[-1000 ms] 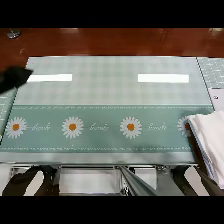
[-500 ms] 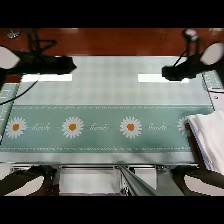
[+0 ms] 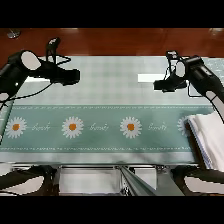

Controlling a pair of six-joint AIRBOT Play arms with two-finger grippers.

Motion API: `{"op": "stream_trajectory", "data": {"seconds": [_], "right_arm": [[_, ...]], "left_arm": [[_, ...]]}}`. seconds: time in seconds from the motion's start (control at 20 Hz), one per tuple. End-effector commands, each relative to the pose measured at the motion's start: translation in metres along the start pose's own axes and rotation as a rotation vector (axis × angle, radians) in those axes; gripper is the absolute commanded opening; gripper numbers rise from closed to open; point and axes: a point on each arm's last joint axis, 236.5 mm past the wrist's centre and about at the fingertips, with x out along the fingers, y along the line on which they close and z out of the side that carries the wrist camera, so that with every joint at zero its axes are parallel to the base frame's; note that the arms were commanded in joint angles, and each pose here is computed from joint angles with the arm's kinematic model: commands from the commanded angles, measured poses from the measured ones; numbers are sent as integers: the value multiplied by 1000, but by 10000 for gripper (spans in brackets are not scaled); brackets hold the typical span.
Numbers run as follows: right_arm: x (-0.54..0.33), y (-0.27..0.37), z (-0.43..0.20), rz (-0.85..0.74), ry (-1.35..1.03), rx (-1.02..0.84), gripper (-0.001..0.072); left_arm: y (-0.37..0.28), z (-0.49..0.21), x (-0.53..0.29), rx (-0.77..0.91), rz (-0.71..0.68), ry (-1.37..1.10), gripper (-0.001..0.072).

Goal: Fold the shirts.

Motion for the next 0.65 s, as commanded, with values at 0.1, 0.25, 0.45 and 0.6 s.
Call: {"op": "stream_trajectory", "data": {"seconds": [0.1,0.25,0.45,0.6], "right_arm": [[2,-2,-1,-12,2,4,22],[2,-2,0,-12,2,4,23],[2,-2,-1,-12,2,4,23],[2,-2,0,-12,2,4,22]], "left_arm": [[5,-6,6,-8,10,31,26],[6,-6,8,-9,11,35,26],[7,-8,11,-11,13,42,25],[7,-8,12,-12,13,45,25]]}}
